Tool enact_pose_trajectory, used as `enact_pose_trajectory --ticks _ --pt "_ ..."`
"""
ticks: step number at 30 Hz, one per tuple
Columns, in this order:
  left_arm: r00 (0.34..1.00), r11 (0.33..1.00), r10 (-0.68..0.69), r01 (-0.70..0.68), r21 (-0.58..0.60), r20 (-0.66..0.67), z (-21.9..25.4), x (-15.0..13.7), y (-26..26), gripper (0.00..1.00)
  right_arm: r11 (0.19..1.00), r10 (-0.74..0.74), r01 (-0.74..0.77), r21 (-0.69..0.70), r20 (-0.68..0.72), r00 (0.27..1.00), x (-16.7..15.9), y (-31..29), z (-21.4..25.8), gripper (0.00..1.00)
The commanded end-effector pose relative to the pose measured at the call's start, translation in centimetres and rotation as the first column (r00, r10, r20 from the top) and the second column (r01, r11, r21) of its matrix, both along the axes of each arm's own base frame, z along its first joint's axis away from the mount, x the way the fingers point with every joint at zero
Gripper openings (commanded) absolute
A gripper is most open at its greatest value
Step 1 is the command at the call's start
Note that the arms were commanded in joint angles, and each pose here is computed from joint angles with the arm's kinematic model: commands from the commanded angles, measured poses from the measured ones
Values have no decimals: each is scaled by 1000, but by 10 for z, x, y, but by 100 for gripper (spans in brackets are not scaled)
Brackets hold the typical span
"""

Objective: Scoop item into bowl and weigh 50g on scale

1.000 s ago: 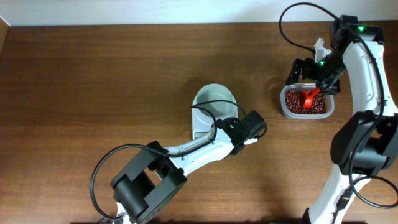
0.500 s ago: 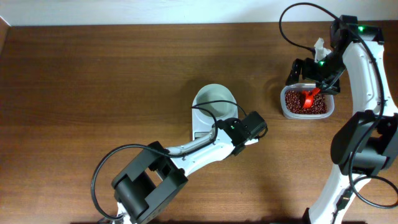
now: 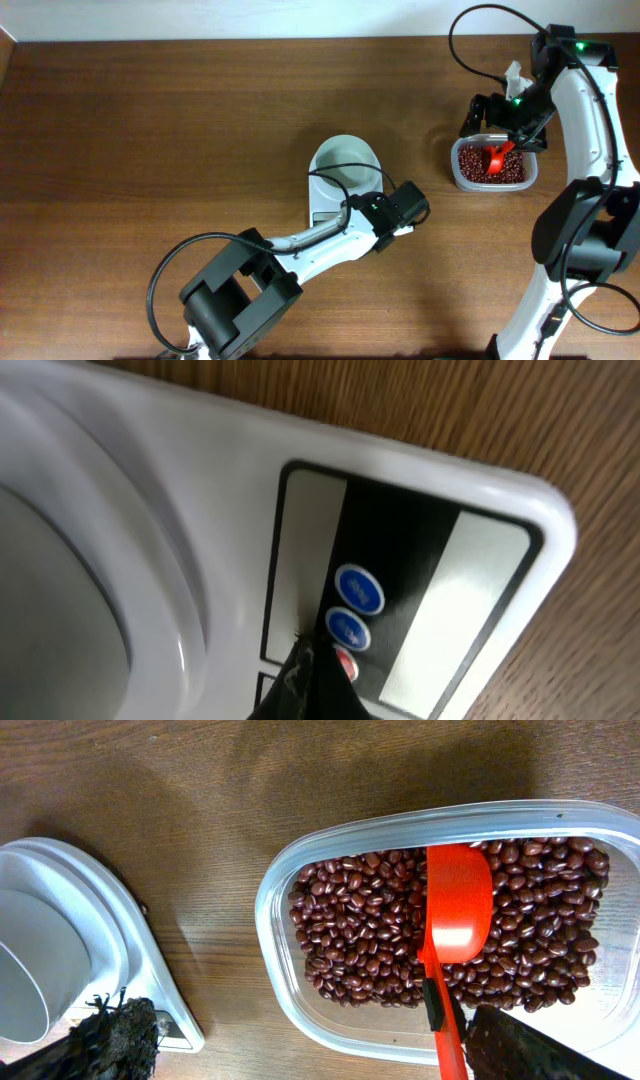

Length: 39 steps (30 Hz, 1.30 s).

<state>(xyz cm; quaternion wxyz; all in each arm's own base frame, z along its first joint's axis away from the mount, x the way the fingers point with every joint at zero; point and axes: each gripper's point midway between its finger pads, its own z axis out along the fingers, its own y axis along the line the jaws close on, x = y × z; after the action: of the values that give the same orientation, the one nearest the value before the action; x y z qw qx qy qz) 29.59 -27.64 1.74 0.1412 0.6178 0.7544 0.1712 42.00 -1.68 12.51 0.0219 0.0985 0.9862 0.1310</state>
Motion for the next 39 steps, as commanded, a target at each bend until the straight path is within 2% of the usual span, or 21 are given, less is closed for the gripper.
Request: enact_pose_trajectory --ticks 1,9,15,28,34,37,39 --pt "990 997 0 11 78 -140 -40 -25 24 0 1000 -3 3 11 14 1000 4 3 3 99" --pt "974 998 -54 62 29 -221 -45 -38 15 0 1000 -3 3 11 14 1000 4 3 3 99" --pt "953 991 -115 131 40 -280 -53 -54 17 0 1000 -3 3 11 14 1000 4 3 3 99" --pt "906 984 -149 176 33 -396 -53 -81 21 0 1000 -3 3 11 14 1000 4 3 3 99" --pt "972 978 -74 27 -206 -224 47 -62 -12 0 1000 -3 3 11 14 1000 4 3 3 99" --pt "966 935 -7 -86 -344 -259 88 -74 -16 0 1000 -3 3 11 14 1000 4 3 3 99" --pt "963 891 89 -191 -412 -253 113 -70 -9 0 1000 -3 3 11 14 1000 4 3 3 99"
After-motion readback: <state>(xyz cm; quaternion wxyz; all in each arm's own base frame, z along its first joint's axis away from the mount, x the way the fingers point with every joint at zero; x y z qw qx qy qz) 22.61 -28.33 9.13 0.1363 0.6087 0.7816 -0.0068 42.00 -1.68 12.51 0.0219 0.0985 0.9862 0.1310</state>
